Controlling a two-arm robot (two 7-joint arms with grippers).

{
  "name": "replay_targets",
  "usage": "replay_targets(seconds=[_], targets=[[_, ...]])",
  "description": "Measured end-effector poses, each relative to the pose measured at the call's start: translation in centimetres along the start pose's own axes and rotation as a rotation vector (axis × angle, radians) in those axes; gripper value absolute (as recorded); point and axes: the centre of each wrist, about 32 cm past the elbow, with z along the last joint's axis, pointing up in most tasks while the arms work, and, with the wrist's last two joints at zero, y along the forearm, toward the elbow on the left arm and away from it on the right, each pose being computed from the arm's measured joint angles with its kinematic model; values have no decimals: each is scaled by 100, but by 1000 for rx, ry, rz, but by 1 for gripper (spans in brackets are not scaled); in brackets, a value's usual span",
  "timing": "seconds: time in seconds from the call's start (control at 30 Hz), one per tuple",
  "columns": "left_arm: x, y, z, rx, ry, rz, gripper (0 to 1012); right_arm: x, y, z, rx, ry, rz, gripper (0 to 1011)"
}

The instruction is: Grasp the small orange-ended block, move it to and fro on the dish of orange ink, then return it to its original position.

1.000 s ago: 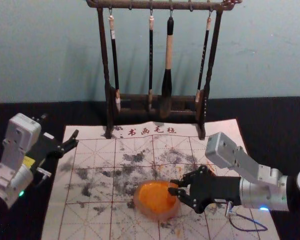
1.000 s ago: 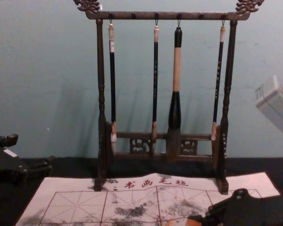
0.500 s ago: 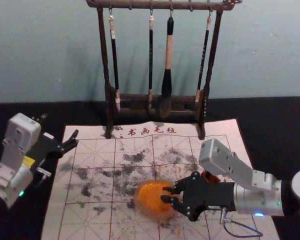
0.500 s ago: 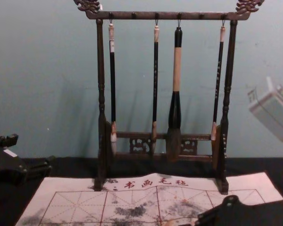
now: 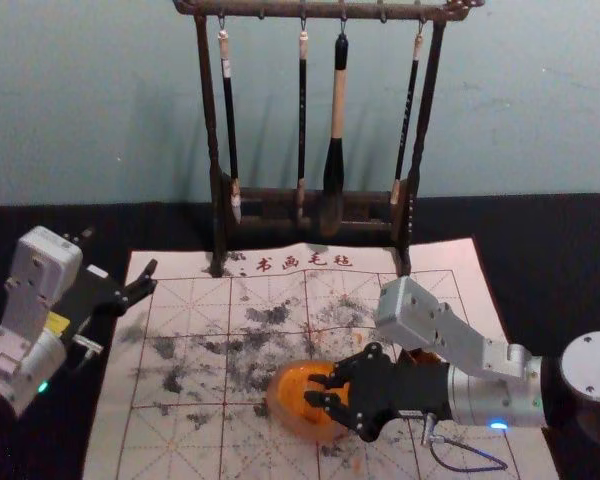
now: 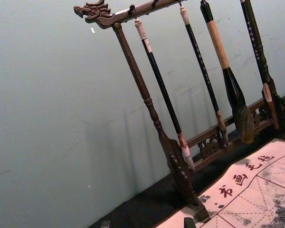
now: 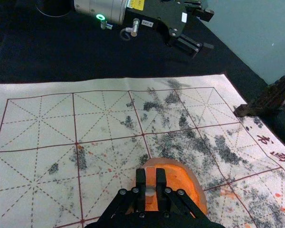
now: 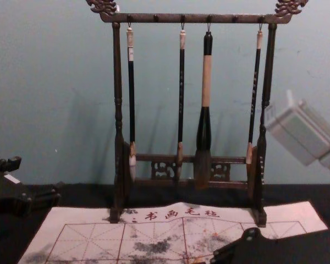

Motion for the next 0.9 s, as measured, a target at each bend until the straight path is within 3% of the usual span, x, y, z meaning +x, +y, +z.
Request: replay_targets(seconds=[0.9], targets=[[0,0,0,0,0,0,1001,130,95,-3,-20,15,-63,91]])
